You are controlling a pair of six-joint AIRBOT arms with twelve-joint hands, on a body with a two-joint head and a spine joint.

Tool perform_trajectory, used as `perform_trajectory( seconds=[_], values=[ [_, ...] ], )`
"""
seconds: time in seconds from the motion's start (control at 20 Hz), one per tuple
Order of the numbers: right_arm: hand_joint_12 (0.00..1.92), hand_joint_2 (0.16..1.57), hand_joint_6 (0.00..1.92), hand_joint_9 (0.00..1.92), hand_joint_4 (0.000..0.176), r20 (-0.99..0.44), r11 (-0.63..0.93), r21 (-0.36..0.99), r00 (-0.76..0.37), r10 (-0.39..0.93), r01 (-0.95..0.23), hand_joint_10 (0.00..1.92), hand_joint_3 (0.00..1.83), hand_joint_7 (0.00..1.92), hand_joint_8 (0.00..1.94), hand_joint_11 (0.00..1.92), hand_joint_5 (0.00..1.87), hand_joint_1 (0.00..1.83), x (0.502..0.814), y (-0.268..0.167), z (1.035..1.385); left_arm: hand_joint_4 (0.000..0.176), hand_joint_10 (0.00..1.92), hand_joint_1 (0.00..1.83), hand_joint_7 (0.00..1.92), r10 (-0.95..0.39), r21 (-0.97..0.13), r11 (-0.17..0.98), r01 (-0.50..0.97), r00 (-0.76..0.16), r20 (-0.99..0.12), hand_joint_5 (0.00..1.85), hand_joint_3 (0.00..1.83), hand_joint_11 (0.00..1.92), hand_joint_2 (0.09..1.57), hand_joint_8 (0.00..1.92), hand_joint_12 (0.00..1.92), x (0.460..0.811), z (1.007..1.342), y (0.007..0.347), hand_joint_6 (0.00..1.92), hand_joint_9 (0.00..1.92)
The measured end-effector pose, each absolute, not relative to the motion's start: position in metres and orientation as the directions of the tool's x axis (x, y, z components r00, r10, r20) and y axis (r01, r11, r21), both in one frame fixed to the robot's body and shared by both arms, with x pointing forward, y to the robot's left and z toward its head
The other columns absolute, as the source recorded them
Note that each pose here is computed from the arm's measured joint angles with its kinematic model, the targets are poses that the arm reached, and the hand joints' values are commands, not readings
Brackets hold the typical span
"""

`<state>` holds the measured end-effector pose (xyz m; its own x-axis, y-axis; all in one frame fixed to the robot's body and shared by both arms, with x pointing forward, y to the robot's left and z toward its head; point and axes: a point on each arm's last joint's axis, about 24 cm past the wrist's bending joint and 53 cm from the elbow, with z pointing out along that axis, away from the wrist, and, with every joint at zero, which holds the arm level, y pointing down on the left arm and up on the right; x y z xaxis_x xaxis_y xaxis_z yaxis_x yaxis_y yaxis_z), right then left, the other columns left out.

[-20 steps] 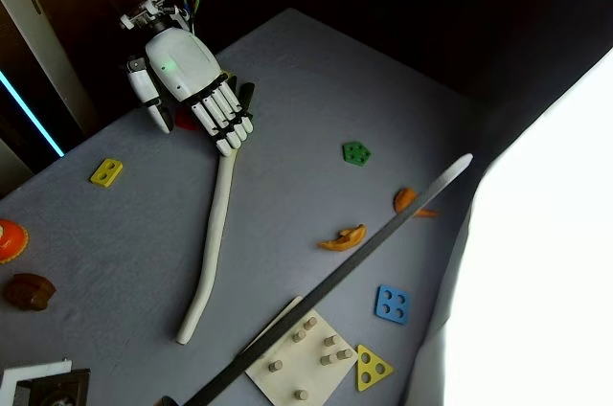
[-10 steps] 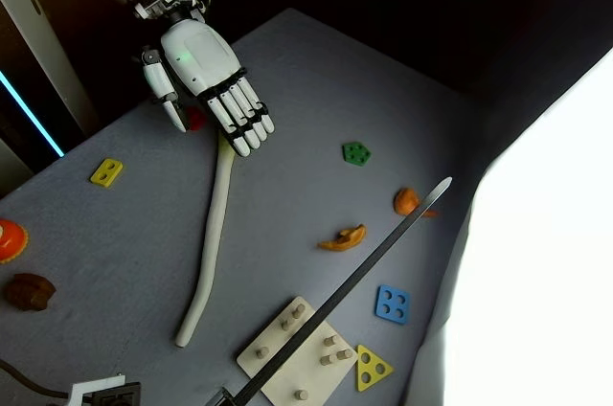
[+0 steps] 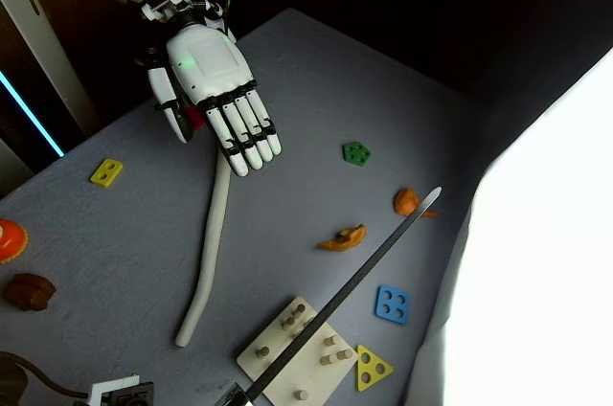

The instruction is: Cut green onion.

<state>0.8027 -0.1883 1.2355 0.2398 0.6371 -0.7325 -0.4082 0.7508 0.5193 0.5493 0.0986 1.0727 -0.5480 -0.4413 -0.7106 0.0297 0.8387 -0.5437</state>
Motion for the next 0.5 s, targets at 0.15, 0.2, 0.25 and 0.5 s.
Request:
perform_trajectory(
  seconds=[0.15, 0.2, 0.25, 0.5],
  values=[
    [1.92, 1.12, 1.92, 1.49, 0.176, -0.731, 0.750, 0.521, 0.241, 0.639, -0.407, 1.92, 0.00, 1.41, 1.94, 1.55, 1.23, 1.54, 0.803, -0.188, 1.233, 0.008, 0.00, 0.40, 0.00, -0.421, -0.524, 0.851, 0.044, -0.540, -0.729, 0.00, 0.00, 0.00, 1.43, 0.00, 0.16, 0.554, 1.078, 0.102, 0.00, 0.00],
    [1.92, 1.12, 1.92, 1.49, 0.176, -0.729, 0.750, 0.523, 0.243, 0.640, -0.405, 1.92, 0.00, 1.41, 1.94, 1.56, 1.23, 1.55, 0.804, -0.188, 1.232, 0.010, 0.00, 0.37, 0.00, -0.420, -0.522, 0.852, 0.041, -0.541, -0.729, 0.00, 0.00, 0.00, 1.44, 0.00, 0.15, 0.556, 1.079, 0.103, 0.00, 0.00],
    [1.92, 1.13, 1.92, 1.50, 0.176, -0.727, 0.750, 0.524, 0.245, 0.641, -0.404, 1.92, 0.00, 1.41, 1.94, 1.56, 1.22, 1.54, 0.805, -0.188, 1.232, 0.007, 0.00, 0.38, 0.00, -0.414, -0.520, 0.853, 0.048, -0.544, -0.730, 0.00, 0.00, 0.00, 1.44, 0.00, 0.16, 0.557, 1.080, 0.102, 0.00, 0.00],
    [1.92, 1.13, 1.92, 1.48, 0.175, -0.722, 0.745, 0.531, 0.246, 0.647, -0.404, 1.92, 0.00, 1.40, 1.94, 1.55, 1.21, 1.54, 0.806, -0.189, 1.228, 0.005, 0.00, 0.32, 0.00, -0.406, -0.521, 0.851, 0.071, -0.541, -0.737, 0.00, 0.01, 0.00, 1.46, 0.00, 0.04, 0.566, 1.089, 0.098, 0.00, 0.00]
  ],
)
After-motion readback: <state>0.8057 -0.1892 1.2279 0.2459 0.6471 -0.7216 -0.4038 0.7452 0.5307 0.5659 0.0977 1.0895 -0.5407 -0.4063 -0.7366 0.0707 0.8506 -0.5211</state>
